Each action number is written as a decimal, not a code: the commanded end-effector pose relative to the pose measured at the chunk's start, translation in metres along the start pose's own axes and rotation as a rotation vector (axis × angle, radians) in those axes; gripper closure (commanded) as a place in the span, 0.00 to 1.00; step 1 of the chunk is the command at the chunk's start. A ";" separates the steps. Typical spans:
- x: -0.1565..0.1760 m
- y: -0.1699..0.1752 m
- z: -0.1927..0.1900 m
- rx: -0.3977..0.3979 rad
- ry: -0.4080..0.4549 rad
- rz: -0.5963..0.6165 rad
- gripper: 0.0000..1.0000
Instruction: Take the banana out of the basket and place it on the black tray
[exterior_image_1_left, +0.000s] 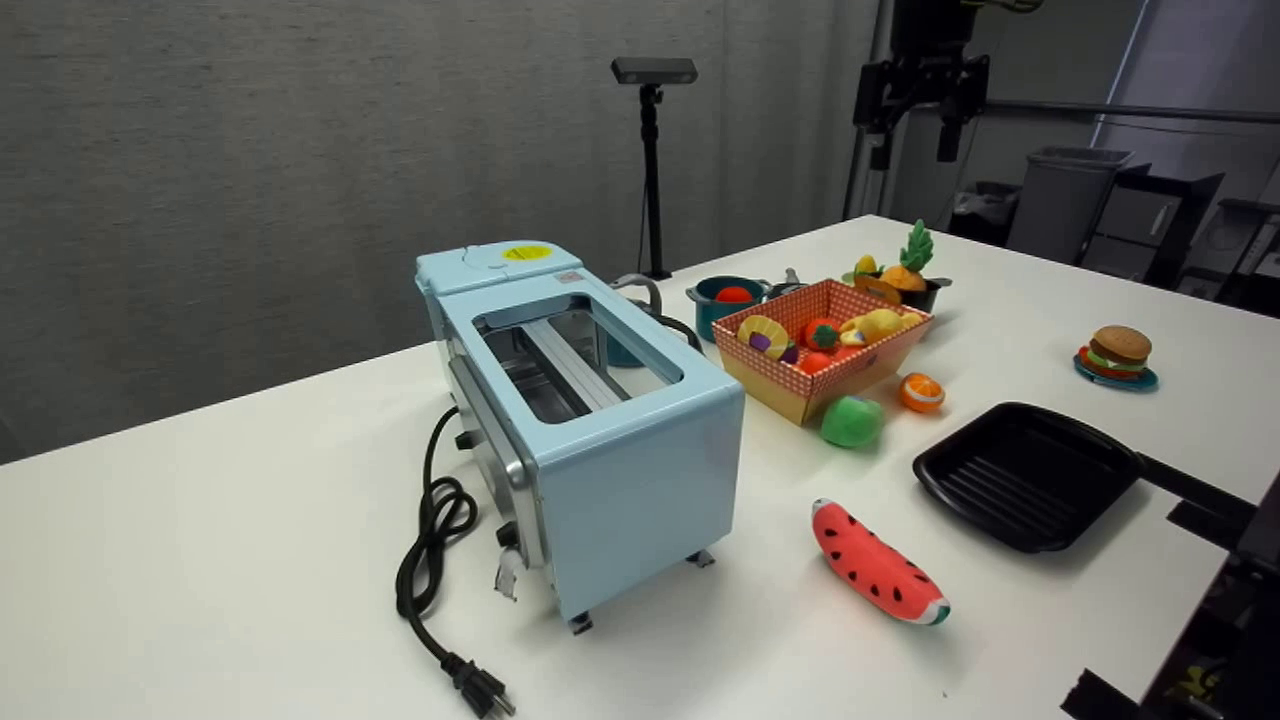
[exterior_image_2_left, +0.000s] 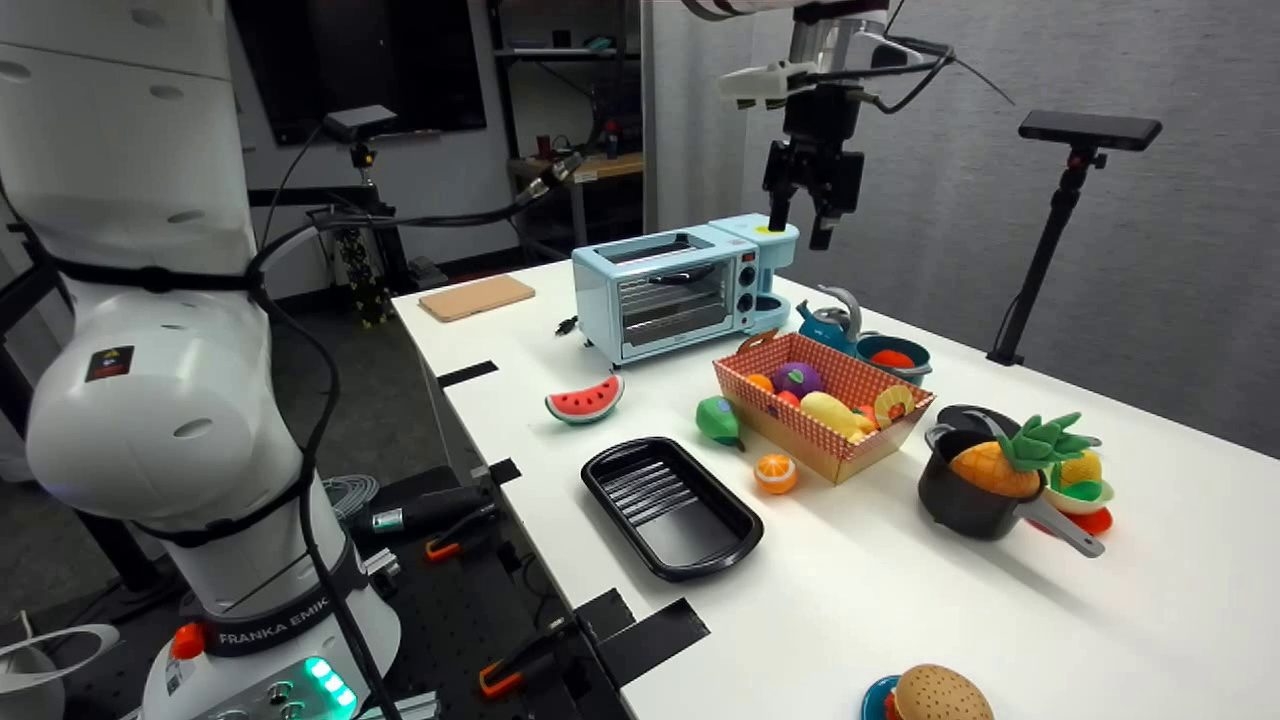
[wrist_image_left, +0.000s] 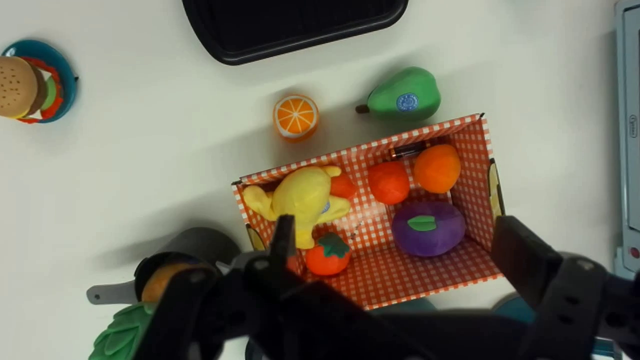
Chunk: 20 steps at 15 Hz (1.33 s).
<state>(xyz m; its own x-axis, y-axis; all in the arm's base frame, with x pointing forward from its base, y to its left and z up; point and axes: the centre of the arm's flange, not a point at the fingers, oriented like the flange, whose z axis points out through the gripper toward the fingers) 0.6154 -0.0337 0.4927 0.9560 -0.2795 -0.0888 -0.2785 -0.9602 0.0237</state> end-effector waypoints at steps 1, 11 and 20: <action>0.003 -0.001 0.006 -0.003 -0.011 -0.002 0.00; 0.020 0.002 0.014 -0.006 -0.037 0.005 0.00; 0.088 0.020 0.072 -0.053 -0.179 0.086 0.00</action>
<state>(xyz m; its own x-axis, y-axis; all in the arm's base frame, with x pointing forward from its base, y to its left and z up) 0.6515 -0.0667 0.4222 0.9208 -0.3275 -0.2117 -0.3191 -0.9449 0.0738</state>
